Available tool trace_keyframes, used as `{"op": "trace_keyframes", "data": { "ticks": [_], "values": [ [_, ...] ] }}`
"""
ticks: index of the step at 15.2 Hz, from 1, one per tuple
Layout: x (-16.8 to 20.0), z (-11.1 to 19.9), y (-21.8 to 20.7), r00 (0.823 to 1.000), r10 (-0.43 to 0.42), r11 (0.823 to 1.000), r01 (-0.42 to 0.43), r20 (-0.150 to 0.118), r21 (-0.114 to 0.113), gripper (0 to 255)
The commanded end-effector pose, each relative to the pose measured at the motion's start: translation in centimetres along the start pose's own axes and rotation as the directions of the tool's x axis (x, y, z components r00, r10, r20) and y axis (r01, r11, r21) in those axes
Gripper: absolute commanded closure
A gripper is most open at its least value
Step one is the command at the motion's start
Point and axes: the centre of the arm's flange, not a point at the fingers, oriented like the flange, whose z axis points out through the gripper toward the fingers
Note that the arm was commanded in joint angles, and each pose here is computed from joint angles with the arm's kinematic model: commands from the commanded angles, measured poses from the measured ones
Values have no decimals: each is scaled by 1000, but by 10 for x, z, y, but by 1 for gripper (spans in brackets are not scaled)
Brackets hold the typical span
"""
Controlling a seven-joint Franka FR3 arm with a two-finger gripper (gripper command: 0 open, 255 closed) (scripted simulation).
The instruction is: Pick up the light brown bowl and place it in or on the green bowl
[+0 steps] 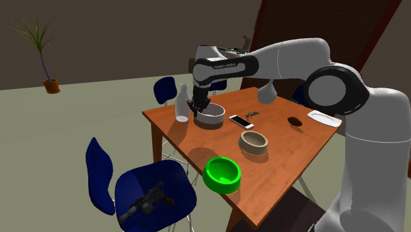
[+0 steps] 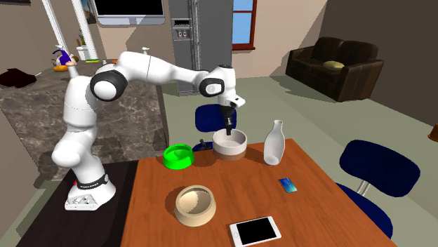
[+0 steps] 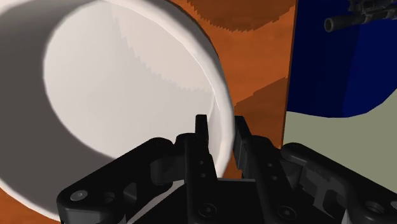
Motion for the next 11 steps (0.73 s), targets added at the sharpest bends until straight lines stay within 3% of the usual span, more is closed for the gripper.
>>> {"op": "trace_keyframes", "data": {
  "ticks": [1,11],
  "values": [
    [-12,-8,-4,1000,0,1000,0,0,0,255],
    [-134,-29,-51,1000,0,1000,0,0,0,255]
  ]
}}
